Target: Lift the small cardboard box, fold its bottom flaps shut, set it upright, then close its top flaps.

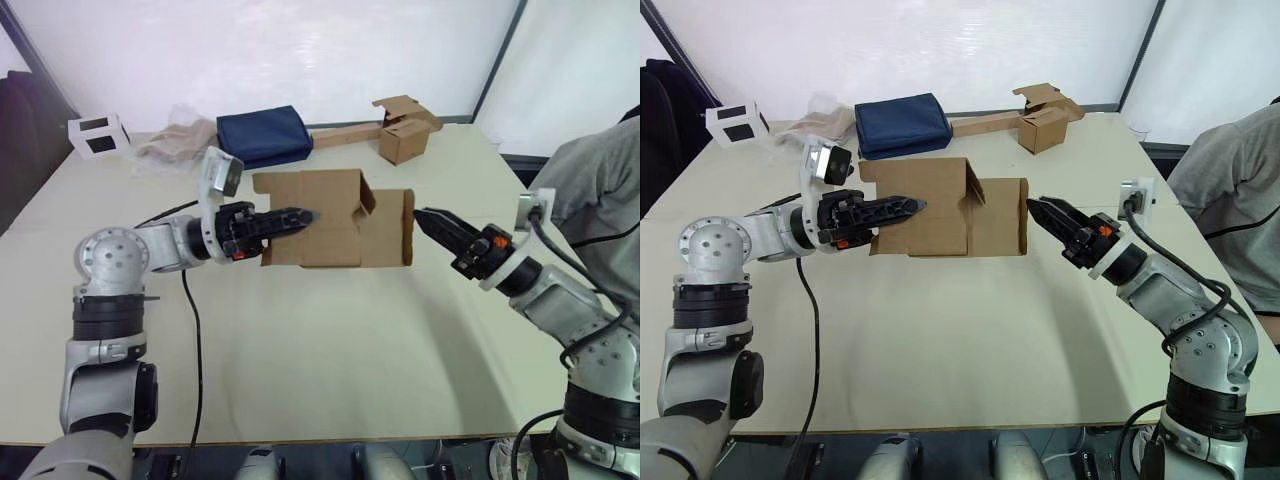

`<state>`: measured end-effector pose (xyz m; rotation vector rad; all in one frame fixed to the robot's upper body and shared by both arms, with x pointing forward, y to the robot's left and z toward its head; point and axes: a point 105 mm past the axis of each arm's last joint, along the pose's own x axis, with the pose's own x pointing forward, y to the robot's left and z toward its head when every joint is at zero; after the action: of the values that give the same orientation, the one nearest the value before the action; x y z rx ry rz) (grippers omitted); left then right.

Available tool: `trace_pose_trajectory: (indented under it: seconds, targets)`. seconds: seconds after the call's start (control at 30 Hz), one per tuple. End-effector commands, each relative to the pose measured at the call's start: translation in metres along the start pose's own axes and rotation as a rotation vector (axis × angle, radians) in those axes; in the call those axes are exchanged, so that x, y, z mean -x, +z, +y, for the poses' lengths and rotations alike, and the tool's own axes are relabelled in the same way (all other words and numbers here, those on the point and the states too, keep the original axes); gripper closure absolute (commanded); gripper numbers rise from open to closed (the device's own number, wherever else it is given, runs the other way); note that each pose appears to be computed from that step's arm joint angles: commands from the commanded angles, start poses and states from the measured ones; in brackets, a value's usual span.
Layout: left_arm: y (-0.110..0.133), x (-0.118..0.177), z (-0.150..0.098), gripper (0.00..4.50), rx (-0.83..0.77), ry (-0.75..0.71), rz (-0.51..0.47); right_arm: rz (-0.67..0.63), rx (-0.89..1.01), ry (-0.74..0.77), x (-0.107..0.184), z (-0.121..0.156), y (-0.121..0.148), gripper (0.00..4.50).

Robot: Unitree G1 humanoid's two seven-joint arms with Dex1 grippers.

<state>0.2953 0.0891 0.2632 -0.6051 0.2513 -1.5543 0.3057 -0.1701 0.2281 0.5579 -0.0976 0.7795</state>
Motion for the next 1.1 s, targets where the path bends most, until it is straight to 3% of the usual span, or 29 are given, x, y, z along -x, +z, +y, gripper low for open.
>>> trace_pose_trajectory:
  seconds: [0.03, 0.1, 0.13, 0.33, 0.57, 0.8, 0.9, 1.1]
  targets:
    - [0.008, -0.002, -0.009, 4.50, -0.044, -0.029, 0.013, -0.049, -0.137, 0.026, 0.003, 0.002, -0.005, 0.80]
    - [0.008, -0.003, -0.009, 4.50, -0.044, -0.033, 0.014, -0.046, -0.197, 0.044, 0.001, 0.004, -0.015, 0.08]
    - [0.008, -0.003, -0.009, 4.50, -0.044, -0.033, 0.014, -0.050, -0.215, 0.050, 0.000, 0.006, -0.017, 0.03]
    - [0.008, -0.002, -0.002, 4.50, -0.043, -0.010, 0.011, -0.118, -0.313, 0.196, -0.011, 0.041, -0.013, 0.03]
    - [0.007, 0.000, 0.003, 4.50, -0.046, 0.005, 0.009, -0.105, -0.349, 0.259, -0.011, 0.069, -0.017, 0.03]
    - [0.009, -0.002, 0.004, 4.50, -0.045, 0.002, 0.002, -0.093, -0.364, 0.243, -0.011, 0.073, -0.023, 0.03]
    - [0.007, -0.003, 0.004, 4.50, -0.043, -0.001, 0.005, -0.090, -0.369, 0.234, -0.010, 0.072, -0.026, 0.72]
    - [0.008, -0.003, 0.004, 4.50, -0.042, -0.003, 0.003, -0.098, -0.369, 0.229, -0.008, 0.071, -0.026, 2.90]
